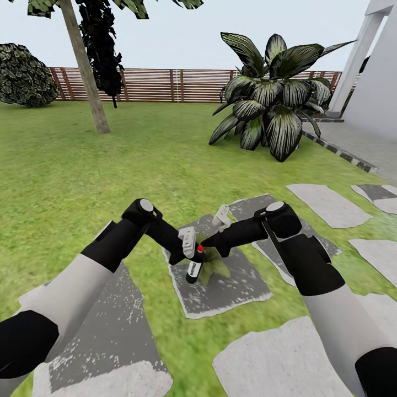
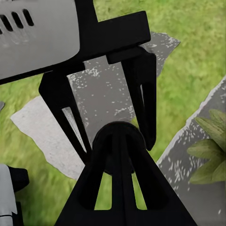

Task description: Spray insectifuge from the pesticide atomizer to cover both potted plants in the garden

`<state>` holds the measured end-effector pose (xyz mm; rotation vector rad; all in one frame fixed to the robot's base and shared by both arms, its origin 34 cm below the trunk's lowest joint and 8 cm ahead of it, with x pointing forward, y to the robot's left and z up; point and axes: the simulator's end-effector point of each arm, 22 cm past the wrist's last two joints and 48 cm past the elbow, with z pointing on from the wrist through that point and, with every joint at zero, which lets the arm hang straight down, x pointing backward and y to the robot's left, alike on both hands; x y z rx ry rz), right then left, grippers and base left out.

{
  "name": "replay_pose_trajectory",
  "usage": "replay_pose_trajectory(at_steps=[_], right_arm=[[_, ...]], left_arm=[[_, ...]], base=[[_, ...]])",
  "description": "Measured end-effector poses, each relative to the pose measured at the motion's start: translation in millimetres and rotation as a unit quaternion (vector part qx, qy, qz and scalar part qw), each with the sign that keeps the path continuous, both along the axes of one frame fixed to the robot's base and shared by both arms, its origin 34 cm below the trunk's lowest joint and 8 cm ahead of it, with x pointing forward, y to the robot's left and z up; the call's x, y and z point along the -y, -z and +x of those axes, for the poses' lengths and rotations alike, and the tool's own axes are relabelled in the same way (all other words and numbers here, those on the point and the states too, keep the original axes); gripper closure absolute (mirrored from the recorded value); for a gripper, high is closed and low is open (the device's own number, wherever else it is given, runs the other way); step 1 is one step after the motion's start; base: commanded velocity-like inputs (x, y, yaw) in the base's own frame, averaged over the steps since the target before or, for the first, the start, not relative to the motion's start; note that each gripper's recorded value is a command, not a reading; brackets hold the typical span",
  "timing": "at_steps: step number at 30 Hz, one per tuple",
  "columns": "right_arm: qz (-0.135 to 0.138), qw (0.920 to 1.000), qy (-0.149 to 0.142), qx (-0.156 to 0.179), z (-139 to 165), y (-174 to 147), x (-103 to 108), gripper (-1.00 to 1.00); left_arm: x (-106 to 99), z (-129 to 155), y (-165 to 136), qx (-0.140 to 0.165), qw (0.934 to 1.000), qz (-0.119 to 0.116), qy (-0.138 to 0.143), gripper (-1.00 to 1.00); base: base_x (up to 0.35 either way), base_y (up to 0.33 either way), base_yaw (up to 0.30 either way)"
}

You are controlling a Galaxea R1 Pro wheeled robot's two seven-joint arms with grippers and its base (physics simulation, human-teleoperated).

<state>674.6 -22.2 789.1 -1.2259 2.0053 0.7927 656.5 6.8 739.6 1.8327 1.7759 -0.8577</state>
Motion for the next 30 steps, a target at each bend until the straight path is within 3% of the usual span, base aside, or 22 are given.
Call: replay_pose_trajectory(at_steps=[7, 30], right_arm=[[0.0, 1.0, 0.0, 0.0, 0, 0, 0, 1.0], [0.0, 1.0, 0.0, 0.0, 0, 0, 0, 1.0]], left_arm=[[8, 1, -9, 0.007, 0.9999, -0.005, 0.006, 1.0], [6, 3, -8, 0.008, 1.0, -0.002, 0.005, 1.0]], base=[[0.0, 0.0, 0.0], [0.0, 0.0, 0.0]])
